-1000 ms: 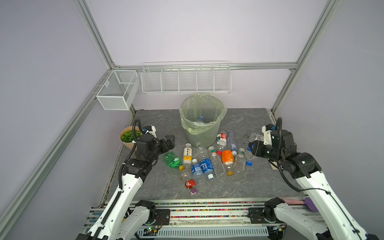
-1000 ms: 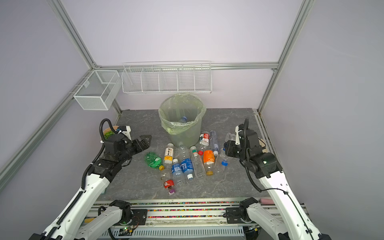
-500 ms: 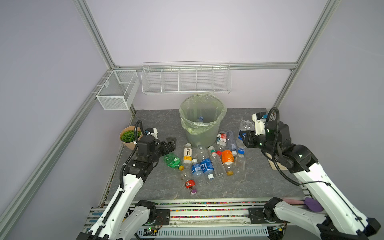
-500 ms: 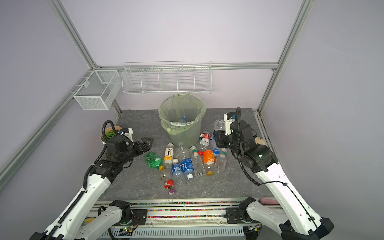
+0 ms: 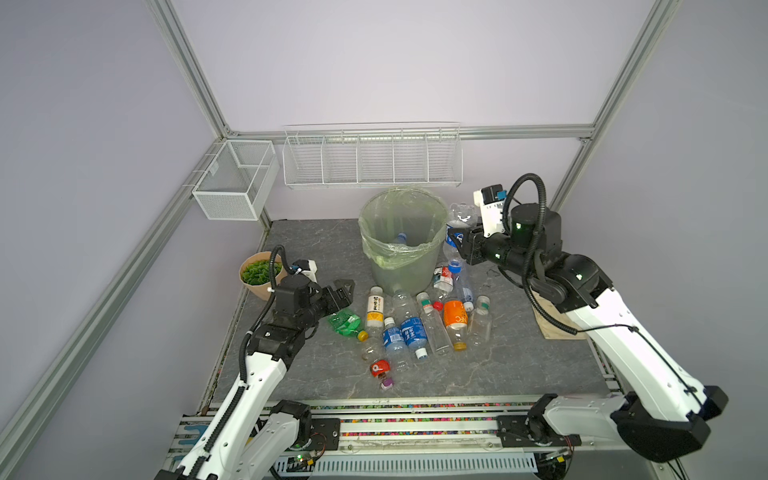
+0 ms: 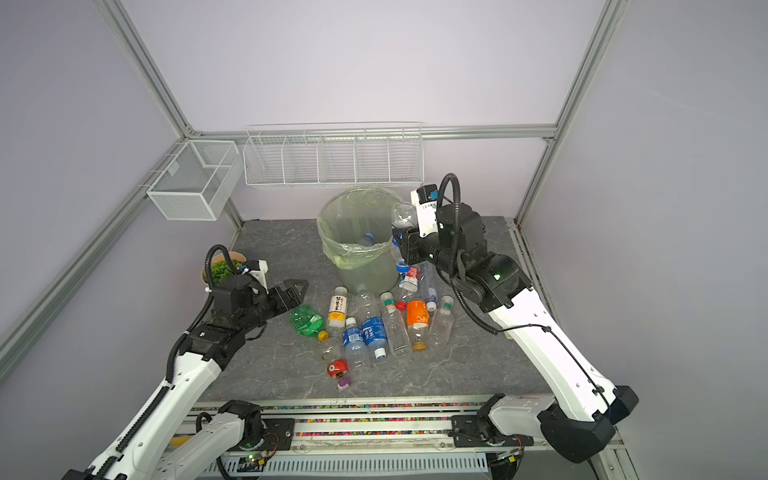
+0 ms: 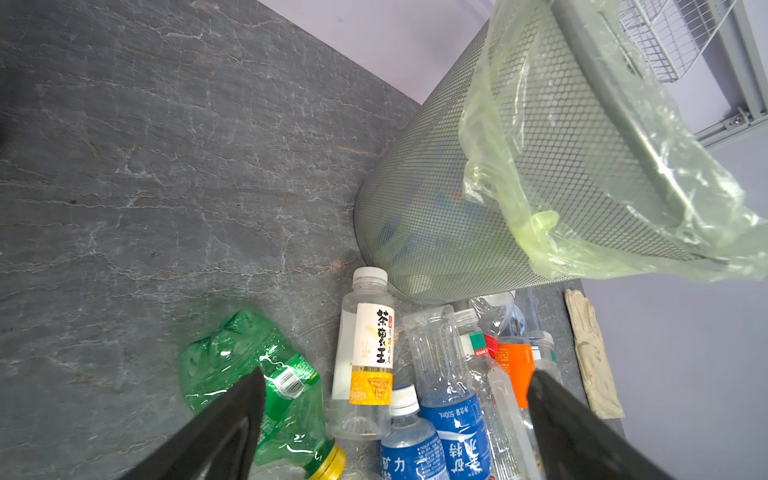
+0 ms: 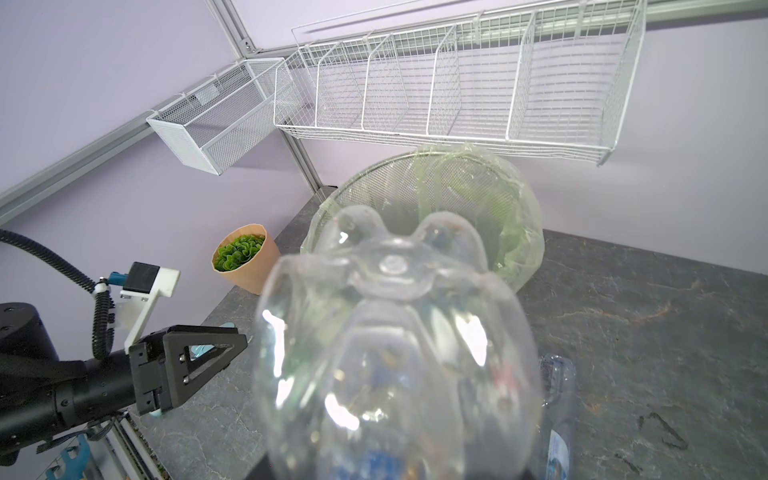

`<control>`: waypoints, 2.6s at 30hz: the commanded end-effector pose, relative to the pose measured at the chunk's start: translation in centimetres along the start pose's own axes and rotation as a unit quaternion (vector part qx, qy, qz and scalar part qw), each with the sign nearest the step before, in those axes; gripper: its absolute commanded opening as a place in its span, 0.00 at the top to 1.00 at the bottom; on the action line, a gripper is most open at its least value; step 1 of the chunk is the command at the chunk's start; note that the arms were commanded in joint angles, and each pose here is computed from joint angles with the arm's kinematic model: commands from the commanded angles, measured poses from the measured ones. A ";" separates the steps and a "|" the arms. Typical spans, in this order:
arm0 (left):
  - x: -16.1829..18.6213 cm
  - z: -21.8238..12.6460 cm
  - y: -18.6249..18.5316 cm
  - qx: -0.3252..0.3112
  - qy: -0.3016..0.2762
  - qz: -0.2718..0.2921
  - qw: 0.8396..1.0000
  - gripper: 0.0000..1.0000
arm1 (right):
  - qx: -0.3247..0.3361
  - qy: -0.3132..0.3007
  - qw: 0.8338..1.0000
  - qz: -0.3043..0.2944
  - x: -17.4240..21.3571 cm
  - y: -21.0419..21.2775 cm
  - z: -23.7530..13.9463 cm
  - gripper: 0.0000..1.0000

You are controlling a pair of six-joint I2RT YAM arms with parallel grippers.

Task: Throw the plastic bottles in the bin
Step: 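Lift the Pepsi-labelled bottle with the right gripper toward the bin, then open the right gripper over the bin to drop the bottle, then withdraw the right gripper from above the bin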

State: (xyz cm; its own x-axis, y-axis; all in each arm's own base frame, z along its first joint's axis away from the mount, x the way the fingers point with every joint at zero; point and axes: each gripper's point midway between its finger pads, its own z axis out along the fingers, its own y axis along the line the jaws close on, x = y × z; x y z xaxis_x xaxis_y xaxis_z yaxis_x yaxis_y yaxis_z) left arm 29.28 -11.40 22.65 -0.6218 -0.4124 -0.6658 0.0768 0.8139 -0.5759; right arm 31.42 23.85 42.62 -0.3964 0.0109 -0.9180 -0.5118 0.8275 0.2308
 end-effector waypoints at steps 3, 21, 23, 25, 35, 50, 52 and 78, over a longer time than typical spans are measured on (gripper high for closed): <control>0.8 -0.5 0.2 0.005 0.006 -0.007 1.000 0.02 | -0.017 -0.027 0.999 -0.030 -2.3 1.6 0.3 0.93; 0.8 -1.5 -1.6 0.051 0.005 0.004 0.999 0.02 | 0.000 -0.049 0.993 -0.103 -6.1 2.9 4.6 0.93; 0.7 -1.6 -1.8 0.056 0.005 0.002 0.998 0.02 | 0.020 -0.038 0.995 -0.095 -6.2 2.0 6.2 0.93; 0.7 -1.7 -2.1 0.063 0.005 0.000 0.998 0.02 | 0.018 -0.030 0.996 -0.086 -6.0 1.6 7.8 0.93; 0.9 -2.4 -2.4 0.071 0.008 -0.001 0.997 0.02 | -0.003 0.077 0.997 -0.001 -3.0 -3.9 15.9 0.64; 1.2 -2.1 -2.3 0.070 0.016 -0.013 0.997 0.02 | 0.020 0.069 0.996 -0.043 -2.9 -2.9 11.0 0.12; 1.3 -2.1 -2.2 0.069 0.017 -0.014 0.997 0.02 | 0.022 0.064 0.997 -0.038 -3.0 -2.9 10.3 0.12; 6.5 3.0 0.3 -0.009 0.123 0.013 0.992 0.04 | 0.053 0.063 0.996 0.032 2.6 -6.4 2.9 0.12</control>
State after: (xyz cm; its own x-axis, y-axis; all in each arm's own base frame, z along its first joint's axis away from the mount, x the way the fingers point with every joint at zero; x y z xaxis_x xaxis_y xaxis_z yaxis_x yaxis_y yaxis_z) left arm 27.37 -15.17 17.57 -0.7858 -0.2996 -0.5410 0.0894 0.8106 -0.5788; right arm 36.33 20.77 37.63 -0.5301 -0.0346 -0.8472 -0.4111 0.8844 0.2211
